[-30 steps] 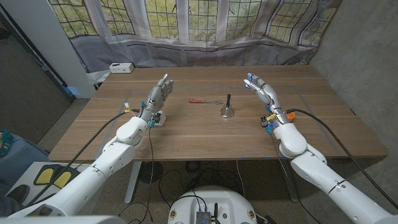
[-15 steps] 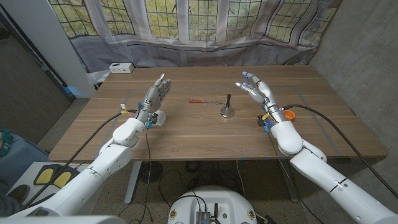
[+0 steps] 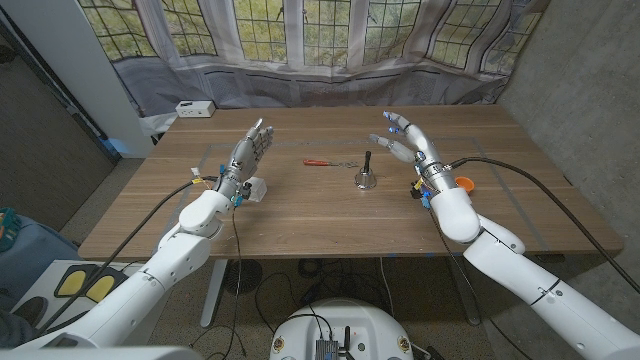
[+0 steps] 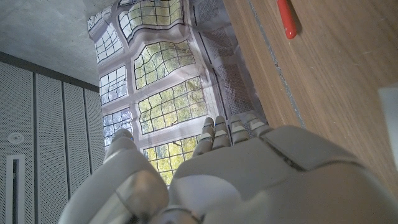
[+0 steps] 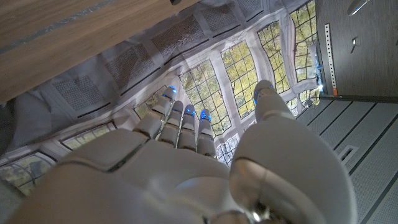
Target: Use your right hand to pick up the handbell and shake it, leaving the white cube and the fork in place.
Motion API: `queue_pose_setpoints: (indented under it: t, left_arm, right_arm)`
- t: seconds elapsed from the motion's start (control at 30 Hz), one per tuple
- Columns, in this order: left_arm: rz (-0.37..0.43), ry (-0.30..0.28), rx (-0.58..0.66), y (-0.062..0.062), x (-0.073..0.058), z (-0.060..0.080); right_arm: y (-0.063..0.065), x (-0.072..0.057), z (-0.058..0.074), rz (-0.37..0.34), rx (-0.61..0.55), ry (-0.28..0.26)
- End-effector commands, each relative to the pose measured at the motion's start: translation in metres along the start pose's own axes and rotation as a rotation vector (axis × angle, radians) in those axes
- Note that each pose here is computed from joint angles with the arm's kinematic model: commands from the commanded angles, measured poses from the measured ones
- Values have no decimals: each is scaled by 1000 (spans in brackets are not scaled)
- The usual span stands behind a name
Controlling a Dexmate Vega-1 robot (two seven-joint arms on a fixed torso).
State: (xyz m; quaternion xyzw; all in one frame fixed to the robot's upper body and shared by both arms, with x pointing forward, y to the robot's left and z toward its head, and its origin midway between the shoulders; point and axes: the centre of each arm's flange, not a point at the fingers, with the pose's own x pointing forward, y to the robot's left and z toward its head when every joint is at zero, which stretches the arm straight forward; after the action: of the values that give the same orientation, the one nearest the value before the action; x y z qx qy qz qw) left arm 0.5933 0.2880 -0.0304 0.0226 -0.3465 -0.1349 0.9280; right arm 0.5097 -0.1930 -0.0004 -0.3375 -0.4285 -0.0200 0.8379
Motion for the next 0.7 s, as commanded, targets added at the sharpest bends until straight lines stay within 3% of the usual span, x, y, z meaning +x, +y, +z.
queue_pose_setpoints:
  t: [0.03, 0.7]
  left_arm:
    - [-5, -9, -5, 1, 0, 0]
    - [0, -18, -5, 2, -8, 1]
  right_arm:
    - [0, 7, 19, -2, -169, 5]
    - [7, 18, 37, 74, -374, 14]
